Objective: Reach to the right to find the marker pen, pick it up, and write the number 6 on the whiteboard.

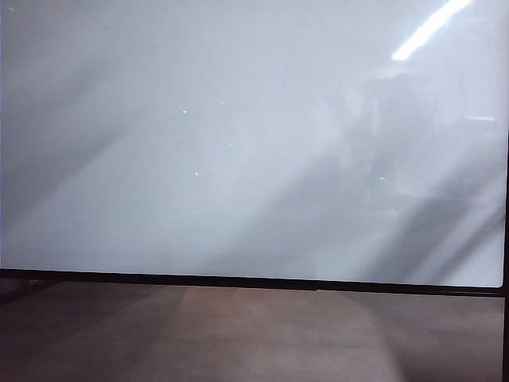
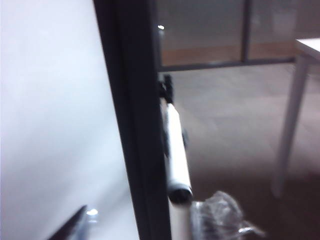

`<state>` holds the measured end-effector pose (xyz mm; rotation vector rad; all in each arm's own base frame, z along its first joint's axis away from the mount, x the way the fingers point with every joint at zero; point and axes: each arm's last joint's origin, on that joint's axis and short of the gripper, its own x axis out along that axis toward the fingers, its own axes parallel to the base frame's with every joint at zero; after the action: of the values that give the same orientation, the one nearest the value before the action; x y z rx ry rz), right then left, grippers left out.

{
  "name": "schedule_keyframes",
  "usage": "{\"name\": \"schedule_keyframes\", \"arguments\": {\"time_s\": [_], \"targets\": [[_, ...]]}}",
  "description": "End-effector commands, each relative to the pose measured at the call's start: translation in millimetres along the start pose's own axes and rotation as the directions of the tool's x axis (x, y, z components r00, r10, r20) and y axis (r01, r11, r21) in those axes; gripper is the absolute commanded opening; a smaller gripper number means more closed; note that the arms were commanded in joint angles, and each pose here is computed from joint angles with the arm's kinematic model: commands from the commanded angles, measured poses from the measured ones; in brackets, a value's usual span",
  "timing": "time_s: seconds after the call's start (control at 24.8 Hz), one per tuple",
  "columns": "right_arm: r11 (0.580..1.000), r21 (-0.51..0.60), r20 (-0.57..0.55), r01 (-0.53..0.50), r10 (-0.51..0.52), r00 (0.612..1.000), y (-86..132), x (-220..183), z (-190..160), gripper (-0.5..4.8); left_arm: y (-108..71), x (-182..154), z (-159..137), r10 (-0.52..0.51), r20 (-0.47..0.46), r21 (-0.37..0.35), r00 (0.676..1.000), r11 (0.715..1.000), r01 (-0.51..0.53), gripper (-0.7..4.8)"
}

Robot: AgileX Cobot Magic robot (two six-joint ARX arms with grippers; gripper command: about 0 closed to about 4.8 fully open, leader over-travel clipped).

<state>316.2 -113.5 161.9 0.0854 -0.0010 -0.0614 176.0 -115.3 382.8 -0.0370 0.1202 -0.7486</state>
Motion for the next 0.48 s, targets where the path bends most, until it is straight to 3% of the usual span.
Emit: {"name": "schedule_keyframes", "arguments": {"time_s": [0.04,0.48], "targets": [[0.999,-0.021,0.037,-0.027,0.027,0.999,-6.6,14.3,5.1,2.79,-0.8,-1.2,3.0,-0.008,0.018,0.008,1.000,1.000,0.008,-0.05],[0.996,-0.026,0.035,-0.082,0.083,0.996,-36.2,60.1,3.1,2.79,-0.8,-1.2,2.9,-0.008,0.018,0.008,1.000,1.000,0.008,-0.05]]}}
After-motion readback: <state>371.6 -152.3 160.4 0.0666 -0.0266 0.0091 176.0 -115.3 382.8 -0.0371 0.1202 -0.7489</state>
